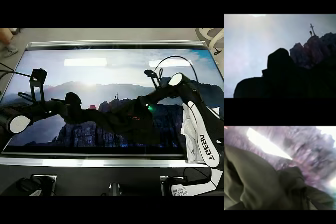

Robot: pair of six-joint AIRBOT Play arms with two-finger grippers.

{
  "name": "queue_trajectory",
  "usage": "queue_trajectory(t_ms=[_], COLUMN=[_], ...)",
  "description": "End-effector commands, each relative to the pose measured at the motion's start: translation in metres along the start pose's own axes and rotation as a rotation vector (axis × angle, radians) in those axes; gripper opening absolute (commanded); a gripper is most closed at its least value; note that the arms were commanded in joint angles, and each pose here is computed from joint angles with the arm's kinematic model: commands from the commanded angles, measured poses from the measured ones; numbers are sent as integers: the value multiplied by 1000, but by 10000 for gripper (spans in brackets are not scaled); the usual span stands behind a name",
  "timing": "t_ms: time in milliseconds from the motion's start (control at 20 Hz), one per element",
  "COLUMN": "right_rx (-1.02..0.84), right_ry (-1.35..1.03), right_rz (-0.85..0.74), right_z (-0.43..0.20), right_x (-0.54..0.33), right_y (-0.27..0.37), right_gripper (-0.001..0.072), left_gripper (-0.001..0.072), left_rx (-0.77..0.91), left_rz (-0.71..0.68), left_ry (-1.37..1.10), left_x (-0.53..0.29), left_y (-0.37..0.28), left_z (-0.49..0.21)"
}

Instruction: Fold the shirts.

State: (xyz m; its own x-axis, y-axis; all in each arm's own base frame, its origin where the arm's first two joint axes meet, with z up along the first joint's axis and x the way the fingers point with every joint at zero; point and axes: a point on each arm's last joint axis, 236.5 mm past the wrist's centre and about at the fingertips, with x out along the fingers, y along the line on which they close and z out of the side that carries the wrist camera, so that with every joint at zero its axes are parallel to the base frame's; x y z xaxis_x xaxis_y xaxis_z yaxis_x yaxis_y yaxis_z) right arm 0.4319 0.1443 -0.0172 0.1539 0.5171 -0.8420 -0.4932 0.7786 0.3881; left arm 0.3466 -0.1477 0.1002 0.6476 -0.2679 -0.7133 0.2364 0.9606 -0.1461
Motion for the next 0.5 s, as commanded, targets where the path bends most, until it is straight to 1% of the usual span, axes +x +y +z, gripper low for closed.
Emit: queue_trajectory(t_ms=[0,50,100,200,250,350,400,450], right_rx=[0,44,117,225,249,221,216,201], right_ry=[30,53,106,197,238,268,271,284], right_rz=[-36,-60,-45,2,35,95,109,106], right_z=[-17,-34,-59,-106,-126,-146,-150,-154], right_x=[-47,-63,-73,-70,-59,-33,-23,-13], right_y=[-36,-57,-71,-80,-76,-61,-55,-51], right_gripper=[701,700,695,627,621,632,667,686], left_gripper=[22,23,23,23,23,23,23,23], left_rx=[0,-1,-1,-1,-1,-1,-1,-1], left_rz=[3,3,4,7,8,8,8,8], left_ry=[9,10,13,28,31,31,31,31], left_x=[3,3,3,3,3,3,3,3], left_y=[1,1,1,2,2,2,2,2], left_z=[-3,-3,-4,-7,-8,-8,-8,-8])
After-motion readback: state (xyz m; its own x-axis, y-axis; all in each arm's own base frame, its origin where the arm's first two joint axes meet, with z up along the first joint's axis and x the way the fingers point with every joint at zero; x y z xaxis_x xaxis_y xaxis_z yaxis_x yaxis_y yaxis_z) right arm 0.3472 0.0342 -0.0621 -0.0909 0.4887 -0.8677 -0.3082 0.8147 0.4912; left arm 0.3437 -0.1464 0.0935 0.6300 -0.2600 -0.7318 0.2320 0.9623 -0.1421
